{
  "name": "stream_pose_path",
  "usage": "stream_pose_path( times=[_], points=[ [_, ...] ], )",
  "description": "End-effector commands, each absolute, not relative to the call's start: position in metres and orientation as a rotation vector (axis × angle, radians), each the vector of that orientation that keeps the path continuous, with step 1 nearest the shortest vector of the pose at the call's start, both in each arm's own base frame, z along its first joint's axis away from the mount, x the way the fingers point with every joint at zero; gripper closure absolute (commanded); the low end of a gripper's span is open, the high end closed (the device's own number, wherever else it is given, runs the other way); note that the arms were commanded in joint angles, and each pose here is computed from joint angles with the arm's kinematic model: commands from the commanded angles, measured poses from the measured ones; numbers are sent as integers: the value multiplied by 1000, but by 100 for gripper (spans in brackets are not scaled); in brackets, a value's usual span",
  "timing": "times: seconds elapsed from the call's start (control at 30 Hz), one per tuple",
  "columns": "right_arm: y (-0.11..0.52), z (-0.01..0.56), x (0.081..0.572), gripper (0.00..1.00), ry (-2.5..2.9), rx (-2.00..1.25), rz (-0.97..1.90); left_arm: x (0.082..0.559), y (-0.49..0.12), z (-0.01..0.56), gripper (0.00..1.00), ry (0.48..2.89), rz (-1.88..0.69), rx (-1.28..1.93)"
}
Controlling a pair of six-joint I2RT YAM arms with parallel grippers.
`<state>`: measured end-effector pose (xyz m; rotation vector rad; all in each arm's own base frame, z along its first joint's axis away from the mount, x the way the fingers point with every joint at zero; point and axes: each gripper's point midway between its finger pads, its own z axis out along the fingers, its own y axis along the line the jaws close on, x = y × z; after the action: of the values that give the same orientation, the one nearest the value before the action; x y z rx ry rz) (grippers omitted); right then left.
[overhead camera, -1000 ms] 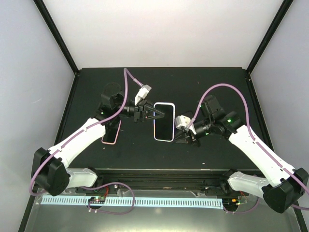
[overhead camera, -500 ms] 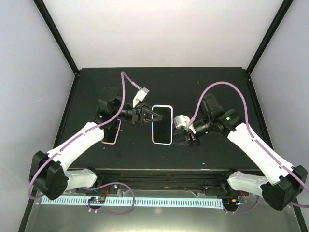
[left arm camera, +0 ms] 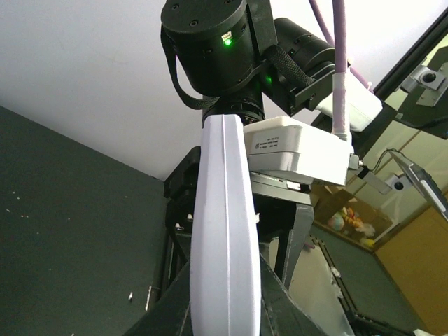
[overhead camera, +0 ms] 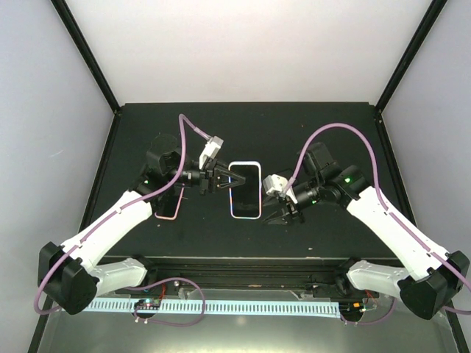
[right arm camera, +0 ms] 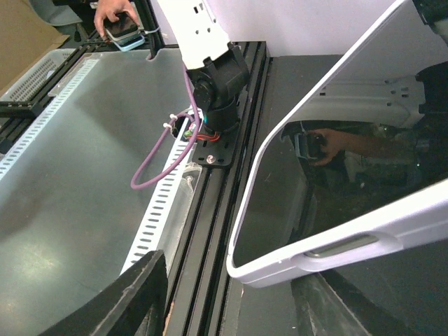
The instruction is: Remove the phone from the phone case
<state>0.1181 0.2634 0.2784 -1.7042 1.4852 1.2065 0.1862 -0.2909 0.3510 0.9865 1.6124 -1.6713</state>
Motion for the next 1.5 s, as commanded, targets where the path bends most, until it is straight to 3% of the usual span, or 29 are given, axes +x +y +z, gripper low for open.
stream_pose_path(
  times=[0.0, 0.13, 0.3, 0.5, 1.47],
  points=[
    [269, 274, 117, 52, 1498, -1715, 1194, 185, -290, 373, 98, 1519, -1632, 1001],
    [270, 271, 110, 57, 1483, -1756, 1199, 185, -290, 372, 98, 1519, -1637, 998],
    [269, 272, 108, 74, 1447, -1766, 1185, 181, -290, 371, 98, 1513, -1662, 1013],
    [269, 272, 107, 85, 1430, -1777, 1174, 173, -290, 369, 98, 1508, -1715, 1051],
    [267, 263, 145, 87, 1512, -1719, 859, 136, -280, 373, 98, 1508, -1946, 1225]
  ],
)
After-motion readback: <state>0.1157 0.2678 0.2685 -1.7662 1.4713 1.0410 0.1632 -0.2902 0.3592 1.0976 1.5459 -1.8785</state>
